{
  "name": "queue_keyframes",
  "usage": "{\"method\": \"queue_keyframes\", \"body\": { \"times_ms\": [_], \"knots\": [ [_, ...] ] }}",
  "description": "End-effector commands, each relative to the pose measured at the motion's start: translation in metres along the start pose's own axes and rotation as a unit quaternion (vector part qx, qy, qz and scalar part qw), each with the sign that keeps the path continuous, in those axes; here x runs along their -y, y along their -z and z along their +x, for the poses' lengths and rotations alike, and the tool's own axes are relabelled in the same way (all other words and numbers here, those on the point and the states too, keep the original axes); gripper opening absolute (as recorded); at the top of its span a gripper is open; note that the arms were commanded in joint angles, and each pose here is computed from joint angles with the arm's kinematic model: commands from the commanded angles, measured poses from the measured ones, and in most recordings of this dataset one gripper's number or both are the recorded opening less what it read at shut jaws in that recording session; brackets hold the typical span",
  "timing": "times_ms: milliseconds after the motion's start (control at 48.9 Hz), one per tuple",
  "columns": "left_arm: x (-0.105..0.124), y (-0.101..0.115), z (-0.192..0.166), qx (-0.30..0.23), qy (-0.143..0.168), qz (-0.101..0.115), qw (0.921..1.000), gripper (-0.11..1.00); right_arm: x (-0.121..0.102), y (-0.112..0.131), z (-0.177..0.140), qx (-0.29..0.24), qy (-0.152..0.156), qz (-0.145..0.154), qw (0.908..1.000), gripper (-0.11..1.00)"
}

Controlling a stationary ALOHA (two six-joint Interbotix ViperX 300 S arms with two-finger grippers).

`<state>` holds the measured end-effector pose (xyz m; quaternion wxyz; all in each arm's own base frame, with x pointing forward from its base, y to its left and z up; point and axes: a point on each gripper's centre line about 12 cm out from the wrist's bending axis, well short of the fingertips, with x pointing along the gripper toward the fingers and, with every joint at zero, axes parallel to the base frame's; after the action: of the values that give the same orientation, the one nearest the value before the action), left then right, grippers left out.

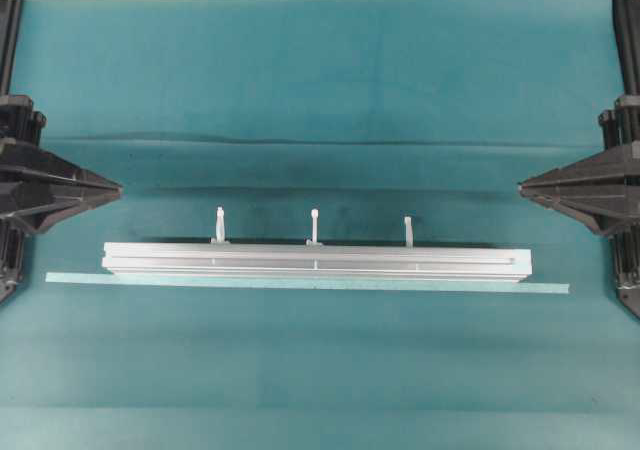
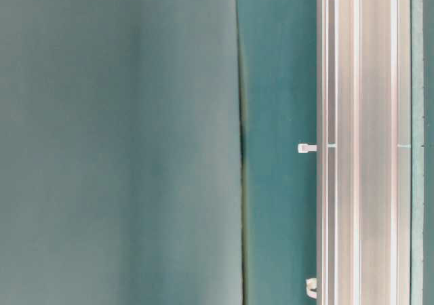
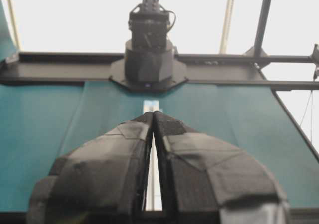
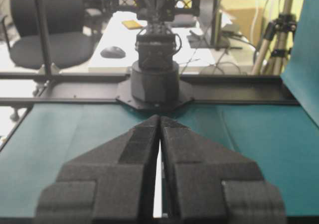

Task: Lift the large metal rail with both hands.
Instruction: 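Start moving both grippers inward from the sides toward the rail ends, then lower both open grippers over the rail near each end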

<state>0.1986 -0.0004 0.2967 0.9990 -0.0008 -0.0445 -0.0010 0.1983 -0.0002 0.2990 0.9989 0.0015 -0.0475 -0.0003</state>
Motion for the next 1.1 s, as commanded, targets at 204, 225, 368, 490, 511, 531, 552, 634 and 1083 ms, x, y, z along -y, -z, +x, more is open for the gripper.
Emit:
{"method": "queue_keyframes", "body": {
  "times_ms": [204,225,368,490,511,531,552,634,1083],
  "knots": [
    [-0.003,-0.020,0.010,-0.010,-0.008,-0.032,0.9994,-0.01,-0.001,0.006,0.006,-0.062,0.006,0.098,0.9932,0.00],
    [-0.003,-0.020,0.011,-0.017,-0.008,-0.032,0.9993,-0.01,-0.002,0.006,0.006,-0.071,0.006,0.103,0.9921,0.00],
    [-0.004,-0.025,0.018,-0.090,-0.012,-0.034,0.9953,-0.01,-0.004,0.011,0.010,-0.159,0.013,0.149,0.9759,0.00],
    [-0.004,-0.023,0.025,-0.161,-0.015,-0.033,0.9863,-0.01,-0.004,0.018,0.014,-0.233,0.030,0.176,0.9560,0.00],
    [-0.004,-0.022,0.026,-0.173,-0.016,-0.032,0.9843,-0.01,-0.004,0.019,0.015,-0.243,0.031,0.179,0.9529,0.00],
    [-0.004,-0.019,0.026,-0.187,-0.017,-0.032,0.9817,-0.01,-0.004,0.021,0.016,-0.256,0.033,0.180,0.9493,0.00],
    [-0.004,-0.017,0.027,-0.200,-0.017,-0.032,0.9791,-0.01,-0.004,0.023,0.017,-0.266,0.035,0.182,0.9459,0.00],
    [-0.004,-0.006,0.030,-0.245,-0.020,-0.033,0.9687,-0.01,-0.005,0.032,0.022,-0.312,0.045,0.192,0.9295,0.00],
    [0.002,0.022,0.055,-0.424,-0.016,-0.031,0.9048,-0.01,-0.011,0.074,0.052,-0.544,0.082,0.157,0.8202,0.00]
  ]
}}
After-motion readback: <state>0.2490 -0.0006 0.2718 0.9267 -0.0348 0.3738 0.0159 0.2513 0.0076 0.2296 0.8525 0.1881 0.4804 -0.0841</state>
